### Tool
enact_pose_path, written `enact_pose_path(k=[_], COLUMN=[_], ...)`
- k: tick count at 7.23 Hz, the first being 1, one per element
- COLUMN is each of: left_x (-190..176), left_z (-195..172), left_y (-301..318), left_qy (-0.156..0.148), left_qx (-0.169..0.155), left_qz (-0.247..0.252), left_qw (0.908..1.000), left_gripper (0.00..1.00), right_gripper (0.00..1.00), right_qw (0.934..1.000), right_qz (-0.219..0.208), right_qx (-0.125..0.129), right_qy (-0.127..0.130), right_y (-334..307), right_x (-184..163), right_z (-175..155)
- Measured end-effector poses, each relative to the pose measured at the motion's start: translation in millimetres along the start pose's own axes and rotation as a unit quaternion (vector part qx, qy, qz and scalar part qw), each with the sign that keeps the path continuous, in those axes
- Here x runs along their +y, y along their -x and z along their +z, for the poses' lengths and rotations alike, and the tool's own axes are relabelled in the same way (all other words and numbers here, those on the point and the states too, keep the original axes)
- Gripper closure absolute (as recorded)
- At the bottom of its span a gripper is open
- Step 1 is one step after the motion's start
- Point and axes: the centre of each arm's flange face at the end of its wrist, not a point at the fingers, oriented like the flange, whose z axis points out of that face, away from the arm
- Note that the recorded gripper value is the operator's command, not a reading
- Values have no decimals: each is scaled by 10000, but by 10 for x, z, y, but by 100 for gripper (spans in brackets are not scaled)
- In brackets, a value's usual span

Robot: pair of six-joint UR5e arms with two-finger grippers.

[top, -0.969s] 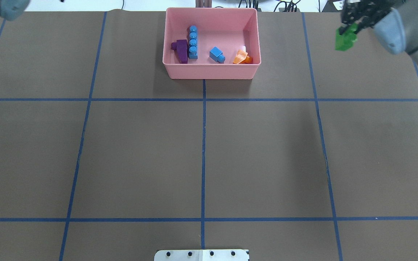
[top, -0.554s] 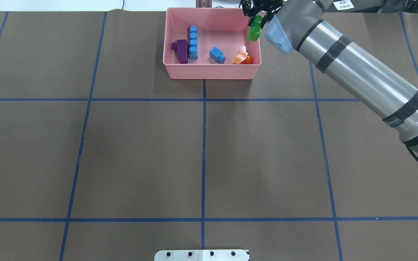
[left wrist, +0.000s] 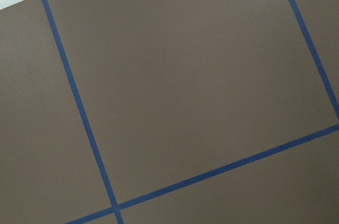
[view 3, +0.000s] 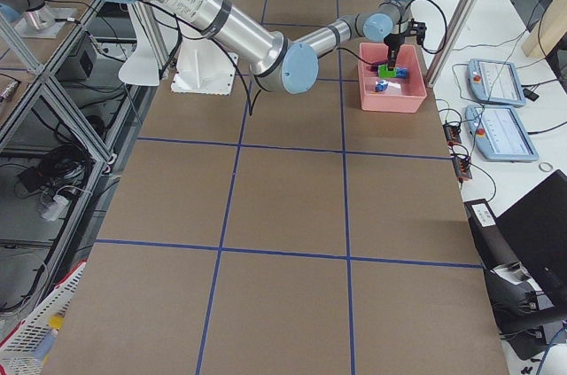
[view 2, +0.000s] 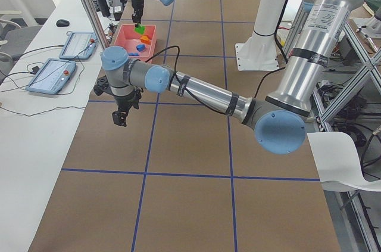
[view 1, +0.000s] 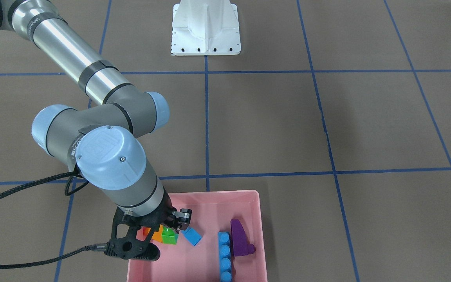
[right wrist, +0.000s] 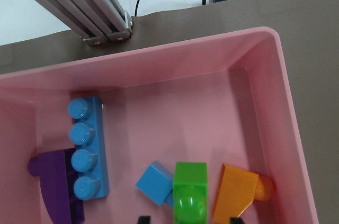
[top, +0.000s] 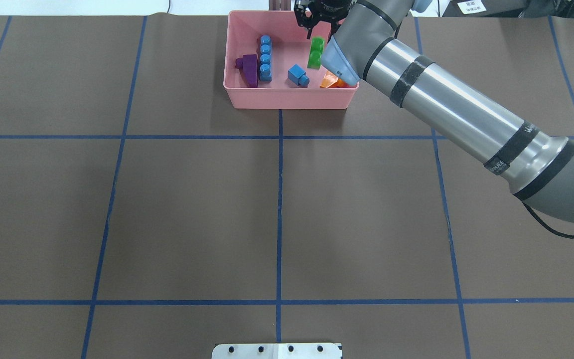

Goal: Put all blocks into box

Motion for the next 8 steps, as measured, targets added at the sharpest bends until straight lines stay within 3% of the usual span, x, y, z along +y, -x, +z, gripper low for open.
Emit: enact_pose_path(k=[2, 5, 8], left_x=[143, 333, 605], left_z=[47, 86, 74], left_y=[55, 192, 449], left_qy=[45, 83, 95], left_qx=[62, 190, 160], left_qz=[-66, -240, -499], left_qw=[9999, 9995, 9986], left_gripper=[0, 0, 0], right_gripper=[0, 0, 0], right_qw=[9993, 9982, 9985], right_qz=[199, 249, -415], right_qx=[-295, -529, -296], right_qy=[125, 152, 207], right_y=[-760, -3140, -5537], right_x=[-121, -1, 525], right_z=[-417, -1185, -1444])
